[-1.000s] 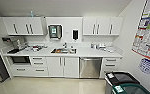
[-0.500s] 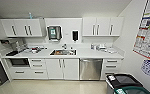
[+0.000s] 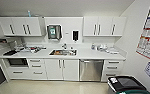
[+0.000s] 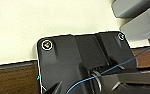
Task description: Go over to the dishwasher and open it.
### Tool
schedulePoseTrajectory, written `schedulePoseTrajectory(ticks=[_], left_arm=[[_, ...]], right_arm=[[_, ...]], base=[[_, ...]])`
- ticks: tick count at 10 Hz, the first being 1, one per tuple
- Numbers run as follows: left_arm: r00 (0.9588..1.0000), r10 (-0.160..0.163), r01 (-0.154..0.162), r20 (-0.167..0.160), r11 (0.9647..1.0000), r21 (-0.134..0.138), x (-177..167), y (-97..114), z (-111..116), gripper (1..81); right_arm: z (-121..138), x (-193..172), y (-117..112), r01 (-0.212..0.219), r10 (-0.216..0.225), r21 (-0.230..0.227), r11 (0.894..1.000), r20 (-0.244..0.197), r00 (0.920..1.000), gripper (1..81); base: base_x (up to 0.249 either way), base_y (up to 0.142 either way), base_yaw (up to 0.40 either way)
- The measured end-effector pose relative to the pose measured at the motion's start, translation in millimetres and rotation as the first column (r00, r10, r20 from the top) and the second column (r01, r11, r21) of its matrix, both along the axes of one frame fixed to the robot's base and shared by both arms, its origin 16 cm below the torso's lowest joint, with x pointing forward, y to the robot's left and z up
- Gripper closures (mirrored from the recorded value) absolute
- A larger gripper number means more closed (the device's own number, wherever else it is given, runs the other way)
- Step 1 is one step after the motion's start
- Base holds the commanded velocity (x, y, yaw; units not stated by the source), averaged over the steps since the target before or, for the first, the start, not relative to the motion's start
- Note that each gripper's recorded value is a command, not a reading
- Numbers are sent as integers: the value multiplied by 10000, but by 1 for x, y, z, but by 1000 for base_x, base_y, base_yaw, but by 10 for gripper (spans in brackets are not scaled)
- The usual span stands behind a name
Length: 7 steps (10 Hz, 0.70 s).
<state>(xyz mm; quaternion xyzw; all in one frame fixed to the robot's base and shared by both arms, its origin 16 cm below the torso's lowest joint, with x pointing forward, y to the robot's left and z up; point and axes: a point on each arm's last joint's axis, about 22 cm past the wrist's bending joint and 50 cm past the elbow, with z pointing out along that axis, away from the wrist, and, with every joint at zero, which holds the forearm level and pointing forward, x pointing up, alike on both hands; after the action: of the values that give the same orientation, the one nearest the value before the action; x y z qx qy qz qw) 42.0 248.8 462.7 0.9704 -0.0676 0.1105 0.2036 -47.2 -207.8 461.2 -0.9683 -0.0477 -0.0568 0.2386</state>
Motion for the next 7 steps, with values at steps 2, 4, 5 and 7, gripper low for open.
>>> schedulePoseTrajectory(ticks=[2,4,5,7], left_arm=[[10000,-3,3,23,10000,-43,2,-3,1,10],[10000,1,-1,20,10000,-29,1,-2,0,10],[10000,-1,1,2,10000,-15,0,-1,0,10],[10000,3,-2,30,10000,-44,2,-3,0,10]], right_arm=[[-1,-4,-4,-9,9,-63,10000,-53,10000,10],[0,-1,2,-2,2,9,10000,-10,10000,10],[0,-2,2,-6,6,10,10000,-22,10000,10],[0,-2,3,-8,8,18,10000,-29,10000,10]], base=[[110,0,0],[112,0,0],[114,0,0],[114,0,0]])
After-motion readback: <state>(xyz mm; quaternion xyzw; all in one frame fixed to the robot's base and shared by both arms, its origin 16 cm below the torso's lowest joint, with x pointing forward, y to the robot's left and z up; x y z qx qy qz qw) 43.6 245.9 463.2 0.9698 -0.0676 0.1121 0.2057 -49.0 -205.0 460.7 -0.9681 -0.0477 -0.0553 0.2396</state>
